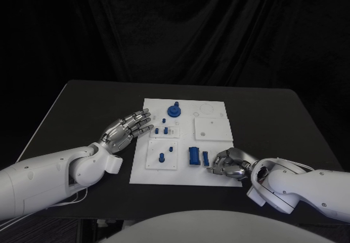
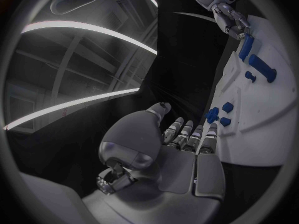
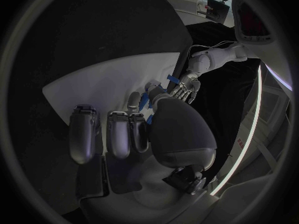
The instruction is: Assemble the parts on the task board
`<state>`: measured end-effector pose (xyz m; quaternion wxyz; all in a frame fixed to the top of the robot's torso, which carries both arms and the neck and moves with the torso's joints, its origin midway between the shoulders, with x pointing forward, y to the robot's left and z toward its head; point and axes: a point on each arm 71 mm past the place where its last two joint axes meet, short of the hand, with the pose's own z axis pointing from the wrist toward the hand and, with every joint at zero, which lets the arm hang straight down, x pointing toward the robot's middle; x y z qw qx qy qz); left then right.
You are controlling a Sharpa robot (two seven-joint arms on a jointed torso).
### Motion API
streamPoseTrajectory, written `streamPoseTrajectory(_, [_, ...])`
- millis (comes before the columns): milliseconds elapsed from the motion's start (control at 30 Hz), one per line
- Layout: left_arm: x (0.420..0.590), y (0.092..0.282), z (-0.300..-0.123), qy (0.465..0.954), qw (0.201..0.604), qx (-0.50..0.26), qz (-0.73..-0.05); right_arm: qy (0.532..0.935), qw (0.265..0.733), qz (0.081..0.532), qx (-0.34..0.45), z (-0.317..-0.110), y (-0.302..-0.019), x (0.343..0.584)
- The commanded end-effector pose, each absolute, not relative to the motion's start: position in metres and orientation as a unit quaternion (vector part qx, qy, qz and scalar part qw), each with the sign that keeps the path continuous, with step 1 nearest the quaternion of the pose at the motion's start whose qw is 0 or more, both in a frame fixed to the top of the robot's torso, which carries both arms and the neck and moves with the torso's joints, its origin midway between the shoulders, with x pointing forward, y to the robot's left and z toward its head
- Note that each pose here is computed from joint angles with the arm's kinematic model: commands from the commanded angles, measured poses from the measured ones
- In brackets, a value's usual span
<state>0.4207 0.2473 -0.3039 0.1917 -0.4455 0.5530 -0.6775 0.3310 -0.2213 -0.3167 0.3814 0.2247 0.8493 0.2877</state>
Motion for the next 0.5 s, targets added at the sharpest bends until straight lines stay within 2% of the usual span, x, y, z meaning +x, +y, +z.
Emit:
streamPoseTrajectory(33, [0.4199,0.2465,-0.3034,0.549,0.187,-0.443,-0.684,0.841,0.392,0.298,0.224,-0.3151,-0.2210,0.3305])
streamPoseTrajectory(500, [0.4200,0.2464,-0.3039,0.549,0.186,-0.443,-0.684,0.835,0.402,0.294,0.233,-0.3152,-0.2239,0.3332])
